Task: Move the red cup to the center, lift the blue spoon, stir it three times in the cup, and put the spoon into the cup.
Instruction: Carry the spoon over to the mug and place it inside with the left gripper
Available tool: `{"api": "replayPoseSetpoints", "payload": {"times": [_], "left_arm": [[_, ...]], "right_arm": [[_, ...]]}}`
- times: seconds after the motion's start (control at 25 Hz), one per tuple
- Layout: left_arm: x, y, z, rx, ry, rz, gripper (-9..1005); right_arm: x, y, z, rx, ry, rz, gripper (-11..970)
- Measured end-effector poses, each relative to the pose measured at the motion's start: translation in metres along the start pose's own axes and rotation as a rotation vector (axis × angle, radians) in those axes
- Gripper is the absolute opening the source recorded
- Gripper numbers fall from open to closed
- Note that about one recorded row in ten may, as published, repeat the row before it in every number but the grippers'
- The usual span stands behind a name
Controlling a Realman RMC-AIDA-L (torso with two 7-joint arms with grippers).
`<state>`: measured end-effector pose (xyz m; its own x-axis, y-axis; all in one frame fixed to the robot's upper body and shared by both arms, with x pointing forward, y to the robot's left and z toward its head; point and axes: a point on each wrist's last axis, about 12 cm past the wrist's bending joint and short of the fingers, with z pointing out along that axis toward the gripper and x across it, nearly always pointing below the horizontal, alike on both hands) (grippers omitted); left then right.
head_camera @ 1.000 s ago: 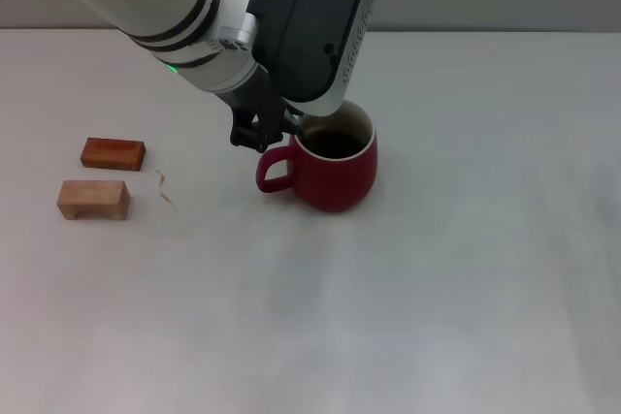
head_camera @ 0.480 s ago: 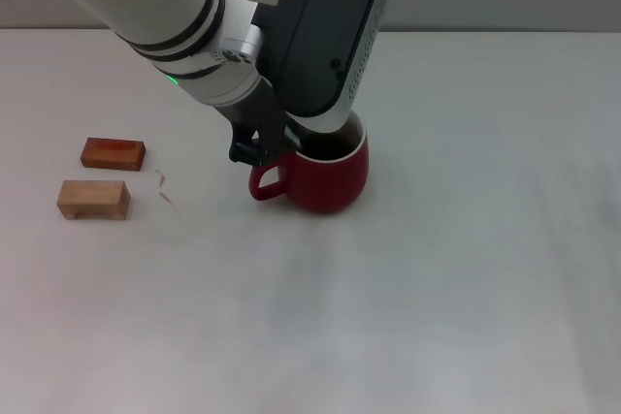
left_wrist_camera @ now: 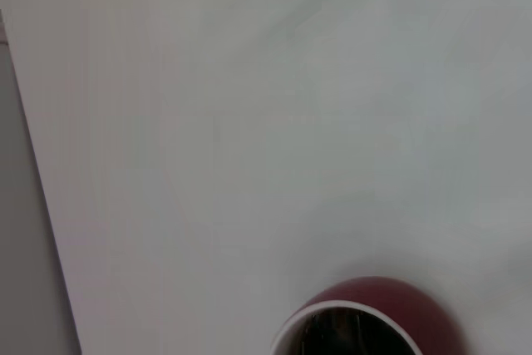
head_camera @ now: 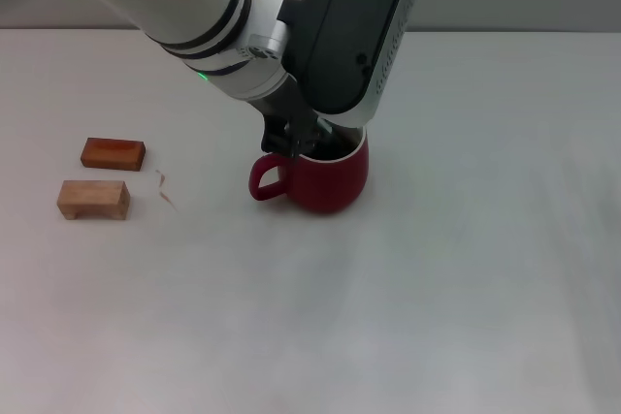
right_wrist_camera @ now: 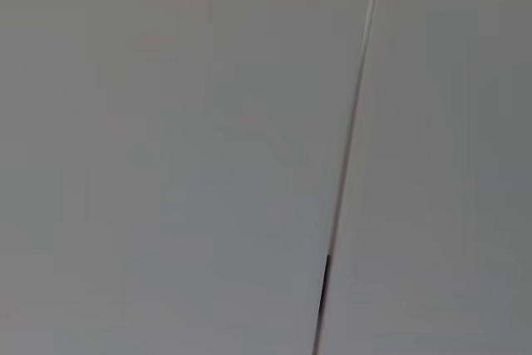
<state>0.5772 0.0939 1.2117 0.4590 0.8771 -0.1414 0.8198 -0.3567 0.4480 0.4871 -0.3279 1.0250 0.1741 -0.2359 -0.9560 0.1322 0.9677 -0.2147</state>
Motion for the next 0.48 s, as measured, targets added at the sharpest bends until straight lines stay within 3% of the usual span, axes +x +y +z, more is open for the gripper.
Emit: {"api": "replayPoseSetpoints", "payload": {"times": [0.48], "left_arm": [[0.011, 0.003, 0.011, -0.031, 0.042, -0.021, 137]], "right_arm": [[0.001, -0.002, -0.005, 0.009, 0.002, 0.0, 696]]}}
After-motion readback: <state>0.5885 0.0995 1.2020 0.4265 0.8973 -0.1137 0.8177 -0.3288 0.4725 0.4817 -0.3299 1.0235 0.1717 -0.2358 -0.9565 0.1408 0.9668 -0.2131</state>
